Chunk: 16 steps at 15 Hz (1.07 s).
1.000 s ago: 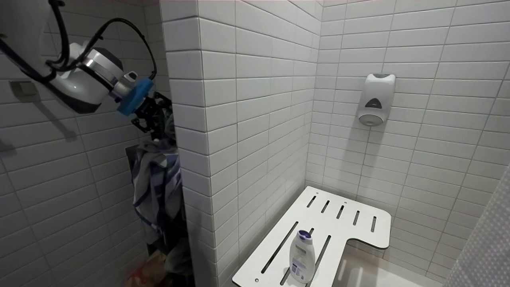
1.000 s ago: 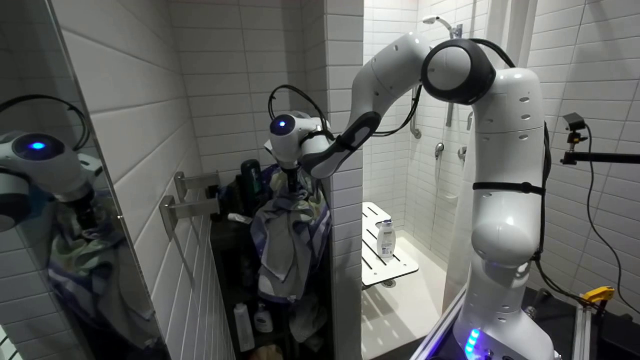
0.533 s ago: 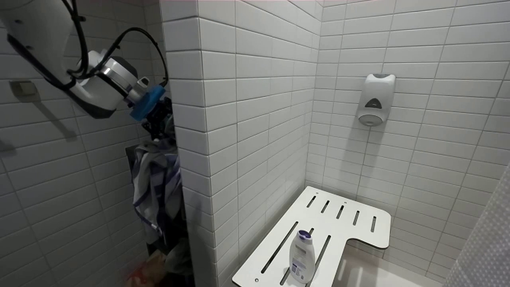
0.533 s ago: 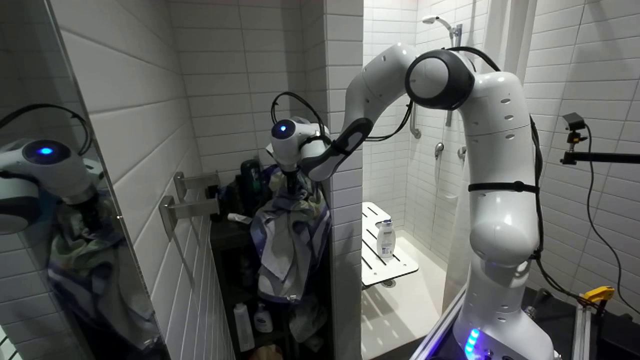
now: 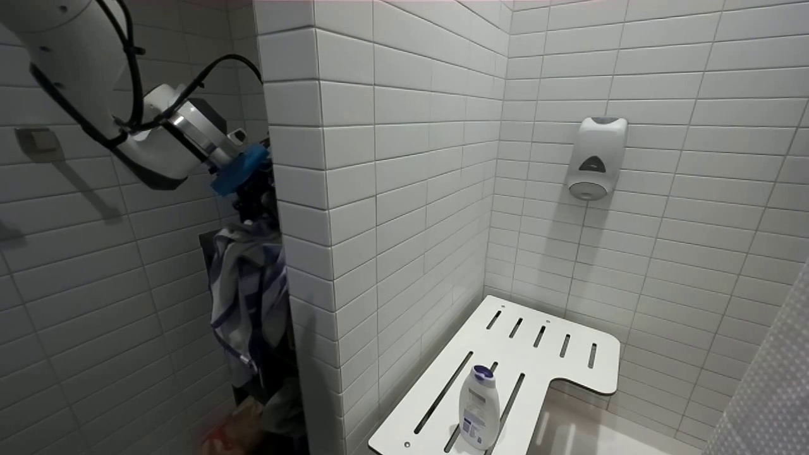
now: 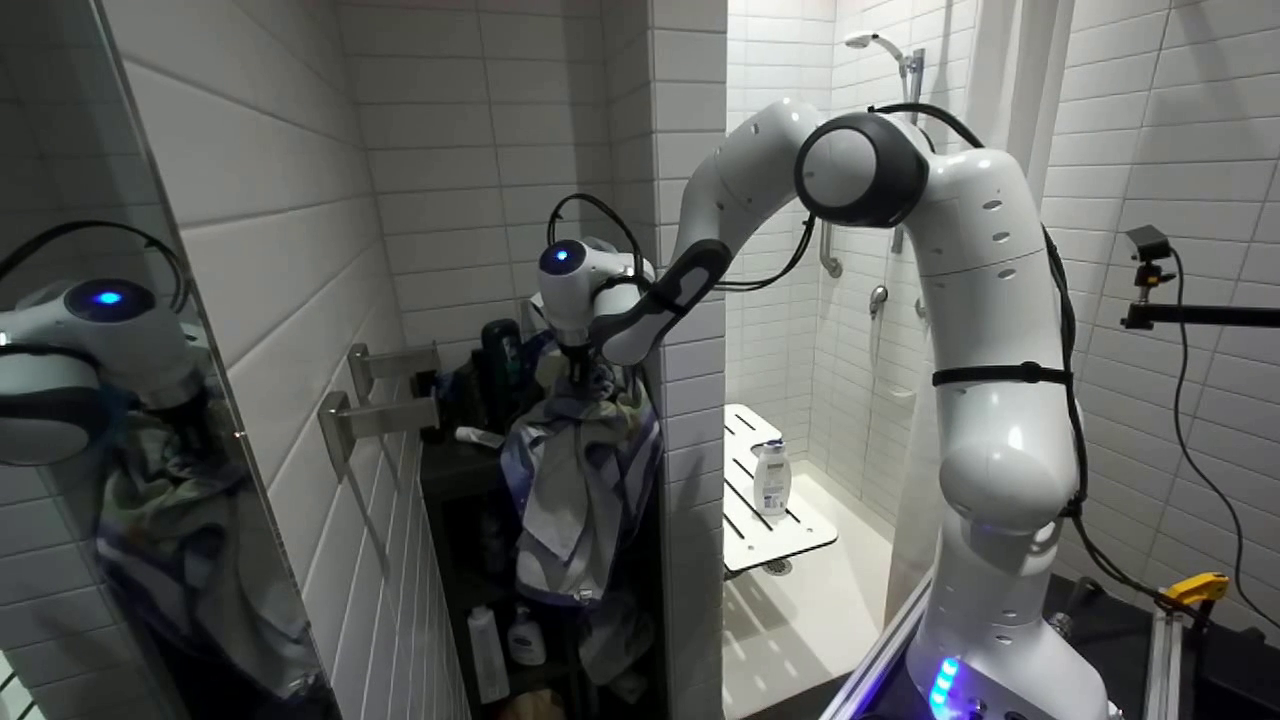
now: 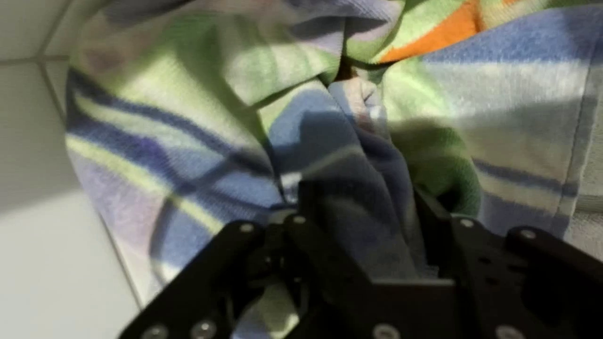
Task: Put the towel on the hanger
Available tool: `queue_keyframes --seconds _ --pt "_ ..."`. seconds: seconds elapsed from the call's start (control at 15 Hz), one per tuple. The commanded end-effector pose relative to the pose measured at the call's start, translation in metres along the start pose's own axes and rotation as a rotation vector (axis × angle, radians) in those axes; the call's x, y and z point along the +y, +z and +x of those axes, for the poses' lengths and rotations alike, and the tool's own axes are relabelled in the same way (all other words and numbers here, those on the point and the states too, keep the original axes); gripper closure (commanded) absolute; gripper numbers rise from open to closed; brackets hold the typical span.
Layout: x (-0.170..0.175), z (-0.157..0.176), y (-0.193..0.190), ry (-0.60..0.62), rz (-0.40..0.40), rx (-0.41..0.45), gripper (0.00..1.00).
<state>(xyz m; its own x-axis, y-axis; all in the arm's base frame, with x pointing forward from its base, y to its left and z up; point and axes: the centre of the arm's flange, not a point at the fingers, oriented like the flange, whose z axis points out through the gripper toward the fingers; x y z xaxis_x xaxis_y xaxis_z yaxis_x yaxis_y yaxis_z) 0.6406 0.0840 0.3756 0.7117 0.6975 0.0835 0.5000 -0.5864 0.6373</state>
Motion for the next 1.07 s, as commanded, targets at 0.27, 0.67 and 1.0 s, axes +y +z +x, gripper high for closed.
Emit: queue_keyframes --seconds 0.27,0.67,1.0 --pt "0.012 0.0 -0.015 0.046 0.096 0.026 0.99" --pt "0.018 -0.007 -0.046 0.02 0.155 0.03 0.97" --pt "0.024 -0.019 -0.118 -0.074 0.237 -0.016 0.97"
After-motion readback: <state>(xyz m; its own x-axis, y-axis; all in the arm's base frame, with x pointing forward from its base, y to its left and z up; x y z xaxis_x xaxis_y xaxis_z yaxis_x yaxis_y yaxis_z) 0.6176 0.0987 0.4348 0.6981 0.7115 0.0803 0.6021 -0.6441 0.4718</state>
